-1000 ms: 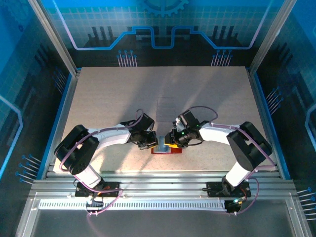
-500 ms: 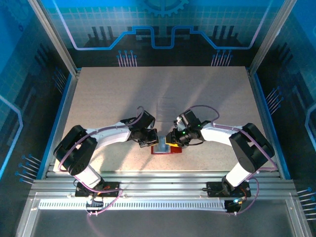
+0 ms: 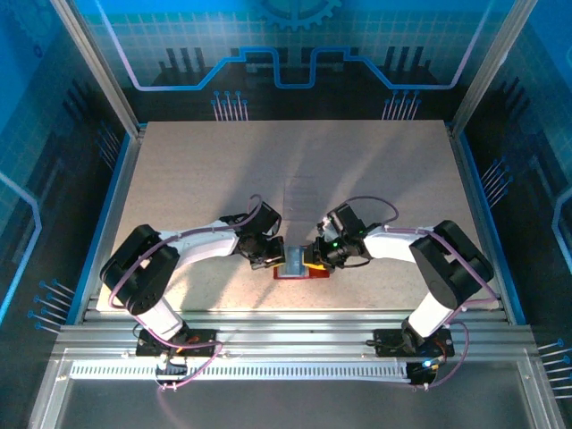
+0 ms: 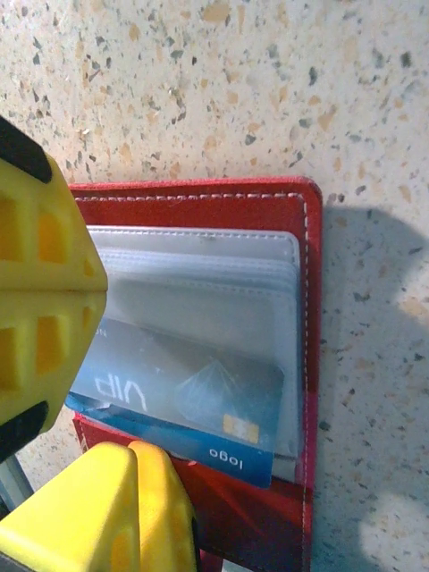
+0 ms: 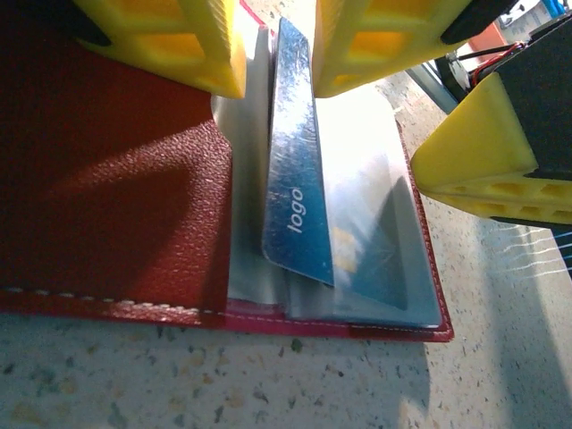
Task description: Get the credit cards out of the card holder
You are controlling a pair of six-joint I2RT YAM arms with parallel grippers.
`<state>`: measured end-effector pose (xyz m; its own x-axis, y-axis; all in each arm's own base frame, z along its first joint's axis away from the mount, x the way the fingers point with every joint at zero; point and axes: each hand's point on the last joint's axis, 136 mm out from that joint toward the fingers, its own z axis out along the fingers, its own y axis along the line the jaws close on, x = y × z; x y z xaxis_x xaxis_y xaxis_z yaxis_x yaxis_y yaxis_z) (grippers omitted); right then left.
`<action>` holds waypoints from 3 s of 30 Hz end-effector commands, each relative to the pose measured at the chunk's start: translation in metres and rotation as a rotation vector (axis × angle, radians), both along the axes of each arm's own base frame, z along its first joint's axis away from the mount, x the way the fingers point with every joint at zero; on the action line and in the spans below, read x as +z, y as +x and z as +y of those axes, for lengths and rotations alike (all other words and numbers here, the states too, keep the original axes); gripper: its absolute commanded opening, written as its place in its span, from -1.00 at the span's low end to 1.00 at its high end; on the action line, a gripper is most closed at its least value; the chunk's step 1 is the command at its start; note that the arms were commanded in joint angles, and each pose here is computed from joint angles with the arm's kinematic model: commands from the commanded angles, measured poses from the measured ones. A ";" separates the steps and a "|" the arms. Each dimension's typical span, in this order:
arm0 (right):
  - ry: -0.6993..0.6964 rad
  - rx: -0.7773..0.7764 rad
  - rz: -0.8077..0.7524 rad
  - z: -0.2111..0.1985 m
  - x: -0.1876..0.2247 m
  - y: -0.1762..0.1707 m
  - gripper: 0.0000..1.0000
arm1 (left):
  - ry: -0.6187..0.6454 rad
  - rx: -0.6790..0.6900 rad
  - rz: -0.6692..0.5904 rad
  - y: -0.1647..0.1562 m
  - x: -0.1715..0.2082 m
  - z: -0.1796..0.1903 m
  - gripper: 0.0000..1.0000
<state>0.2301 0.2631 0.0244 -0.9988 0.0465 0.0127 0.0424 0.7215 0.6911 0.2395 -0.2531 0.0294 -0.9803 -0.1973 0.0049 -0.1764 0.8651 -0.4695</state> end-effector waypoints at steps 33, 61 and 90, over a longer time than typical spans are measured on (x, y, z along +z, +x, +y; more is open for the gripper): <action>0.123 -0.050 0.007 -0.003 -0.007 0.006 -0.82 | 0.100 -0.037 0.082 -0.016 -0.021 0.013 -0.99; 0.032 -0.013 -0.100 -0.046 0.028 0.014 -1.00 | 0.115 -0.038 0.048 -0.010 -0.004 0.015 -0.92; -0.314 0.805 -0.888 -0.042 0.138 0.089 -1.00 | 0.086 0.152 -0.241 0.000 0.064 0.072 -0.35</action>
